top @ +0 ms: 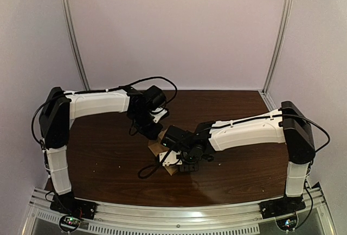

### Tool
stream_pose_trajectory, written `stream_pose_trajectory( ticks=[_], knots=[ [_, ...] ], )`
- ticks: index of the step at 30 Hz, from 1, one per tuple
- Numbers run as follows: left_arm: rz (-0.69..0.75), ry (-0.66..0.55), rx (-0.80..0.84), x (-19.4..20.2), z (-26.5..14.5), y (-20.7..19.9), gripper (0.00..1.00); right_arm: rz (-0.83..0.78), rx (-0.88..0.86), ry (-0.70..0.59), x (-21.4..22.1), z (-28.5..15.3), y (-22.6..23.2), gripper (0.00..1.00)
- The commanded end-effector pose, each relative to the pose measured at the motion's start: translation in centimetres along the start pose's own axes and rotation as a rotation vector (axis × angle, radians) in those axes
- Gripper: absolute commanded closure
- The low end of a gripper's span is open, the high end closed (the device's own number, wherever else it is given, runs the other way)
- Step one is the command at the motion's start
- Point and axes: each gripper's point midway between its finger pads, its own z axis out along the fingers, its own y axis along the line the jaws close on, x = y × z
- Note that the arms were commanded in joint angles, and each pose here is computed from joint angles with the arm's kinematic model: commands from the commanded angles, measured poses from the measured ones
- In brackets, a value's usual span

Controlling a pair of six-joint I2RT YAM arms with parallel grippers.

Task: Fold the paper box

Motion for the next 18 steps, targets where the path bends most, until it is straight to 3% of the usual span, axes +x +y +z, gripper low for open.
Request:
stream_pose_trajectory(
  ticks=[1, 6, 12, 18],
  knots=[
    [-0.025, -0.057, -0.025, -0.1, -1.5, 0.6, 0.77, -0.008, -0.335, 0.173, 5.6, 5.2, 8.0, 0.54],
    [-0.073, -0.141, -0.017, 1.2, -2.2, 1.3, 0.74, -0.004, -0.317, 0.155, 5.3, 4.4, 7.3, 0.54],
    [-0.064, -0.323, 0.093, 2.3, -3.1, 0.1, 0.70, 0.001, -0.284, 0.112, 4.8, 2.6, 5.7, 0.50],
    [-0.053, -0.438, 0.028, 1.9, -2.1, 2.0, 0.67, -0.021, -0.282, 0.091, 5.1, 2.7, 5.6, 0.45]
  ],
)
